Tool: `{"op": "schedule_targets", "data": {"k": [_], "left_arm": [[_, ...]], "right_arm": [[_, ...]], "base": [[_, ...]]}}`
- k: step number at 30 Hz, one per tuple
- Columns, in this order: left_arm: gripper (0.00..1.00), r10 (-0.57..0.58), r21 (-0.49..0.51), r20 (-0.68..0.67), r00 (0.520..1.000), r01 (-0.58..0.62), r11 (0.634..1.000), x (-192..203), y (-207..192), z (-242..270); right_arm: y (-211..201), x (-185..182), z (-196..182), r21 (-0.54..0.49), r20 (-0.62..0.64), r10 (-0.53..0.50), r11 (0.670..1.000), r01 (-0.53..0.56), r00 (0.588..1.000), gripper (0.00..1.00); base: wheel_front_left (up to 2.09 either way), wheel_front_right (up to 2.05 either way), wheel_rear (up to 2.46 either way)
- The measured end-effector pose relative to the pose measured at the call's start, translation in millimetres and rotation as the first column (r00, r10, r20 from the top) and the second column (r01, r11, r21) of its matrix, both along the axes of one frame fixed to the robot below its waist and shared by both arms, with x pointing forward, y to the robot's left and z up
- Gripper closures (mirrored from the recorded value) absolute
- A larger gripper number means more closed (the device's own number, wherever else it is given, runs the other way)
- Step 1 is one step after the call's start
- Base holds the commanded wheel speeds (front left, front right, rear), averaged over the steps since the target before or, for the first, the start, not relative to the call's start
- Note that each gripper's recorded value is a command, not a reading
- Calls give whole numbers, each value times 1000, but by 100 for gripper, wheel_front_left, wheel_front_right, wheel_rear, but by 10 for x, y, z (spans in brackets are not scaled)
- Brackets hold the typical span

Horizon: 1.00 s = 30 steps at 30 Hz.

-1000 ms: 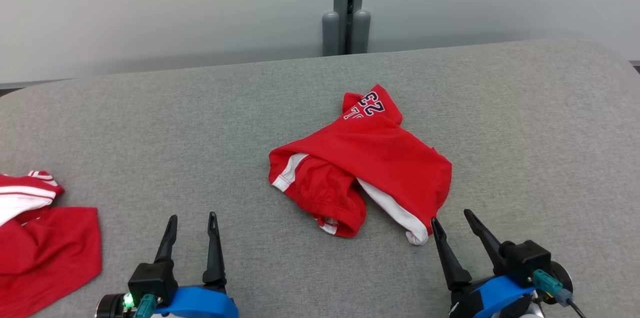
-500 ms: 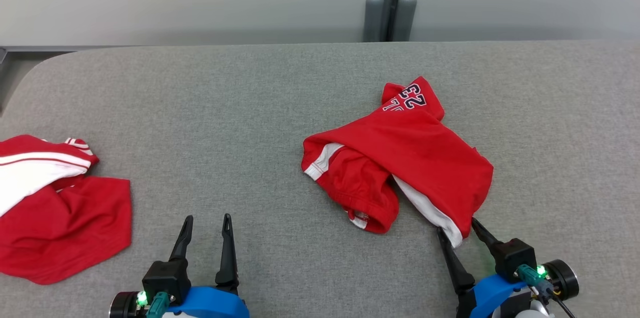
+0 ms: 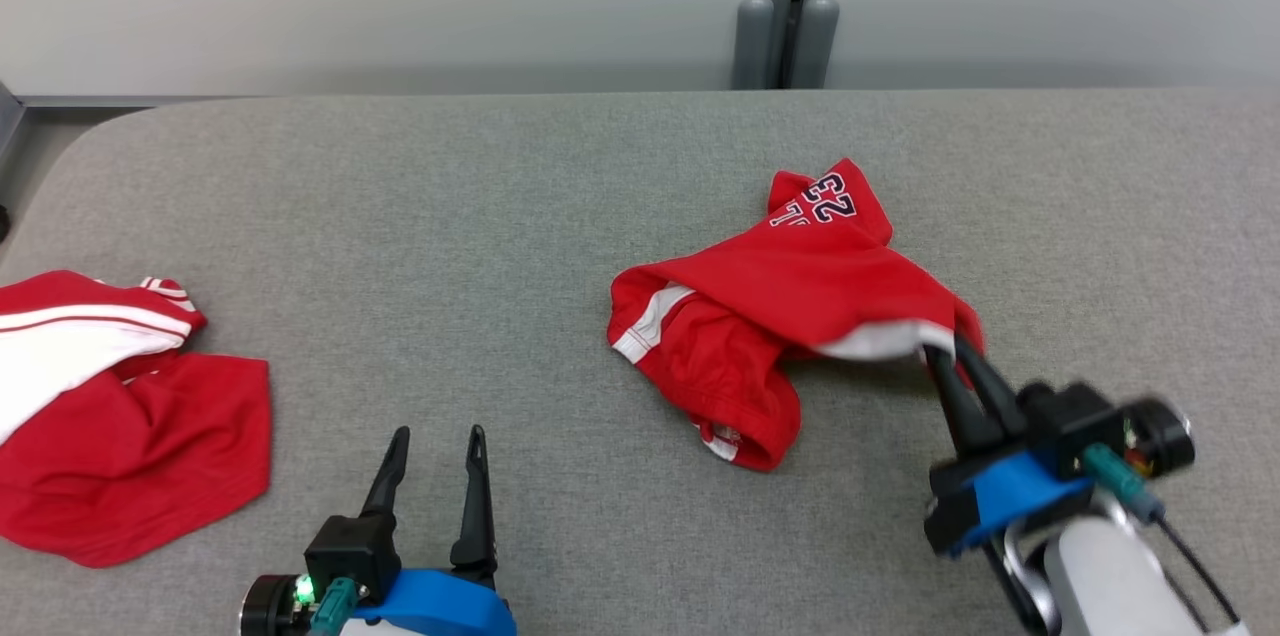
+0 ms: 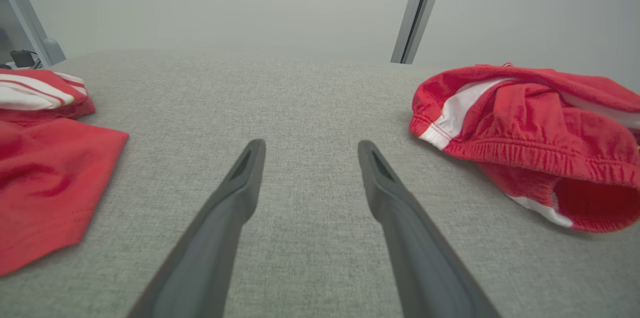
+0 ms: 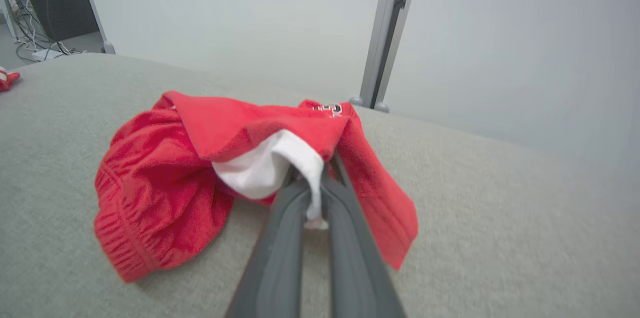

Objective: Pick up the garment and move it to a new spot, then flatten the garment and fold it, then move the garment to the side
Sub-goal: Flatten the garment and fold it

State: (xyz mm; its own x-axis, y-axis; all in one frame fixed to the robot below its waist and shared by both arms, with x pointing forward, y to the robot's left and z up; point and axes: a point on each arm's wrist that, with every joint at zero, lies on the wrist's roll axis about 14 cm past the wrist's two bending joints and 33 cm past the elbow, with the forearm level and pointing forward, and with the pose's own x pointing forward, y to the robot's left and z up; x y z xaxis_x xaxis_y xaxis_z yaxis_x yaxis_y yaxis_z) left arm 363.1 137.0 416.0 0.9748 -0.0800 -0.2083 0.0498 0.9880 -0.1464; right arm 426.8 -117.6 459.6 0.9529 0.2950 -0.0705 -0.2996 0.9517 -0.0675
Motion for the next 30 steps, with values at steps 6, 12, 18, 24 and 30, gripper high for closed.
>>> {"op": "schedule_targets", "data": {"k": [6,12,18,24,30], "left_arm": [[0,9,-9,7,1000,-9,1000,-82,23,36],[0,43,-18,-22,999,-43,999,-237,88,-31],[0,37,-26,-40,999,-38,999,-306,42,-78],[0,5,-37,-30,1000,-6,999,-223,-66,-53],[0,-50,-39,-30,998,49,998,-102,-218,-68]], "right_arm": [[483,360,1086,-7,301,154,987,-160,941,100],[1074,525,2063,-7,503,270,951,-308,821,100],[1063,649,2512,9,542,232,959,-282,808,100],[298,787,1637,-17,298,87,996,-86,951,100],[-879,320,204,-198,-45,-125,974,113,991,100]], "base": [[0,0,0],[0,0,0],[0,0,0],[0,0,0],[0,0,0]]}}
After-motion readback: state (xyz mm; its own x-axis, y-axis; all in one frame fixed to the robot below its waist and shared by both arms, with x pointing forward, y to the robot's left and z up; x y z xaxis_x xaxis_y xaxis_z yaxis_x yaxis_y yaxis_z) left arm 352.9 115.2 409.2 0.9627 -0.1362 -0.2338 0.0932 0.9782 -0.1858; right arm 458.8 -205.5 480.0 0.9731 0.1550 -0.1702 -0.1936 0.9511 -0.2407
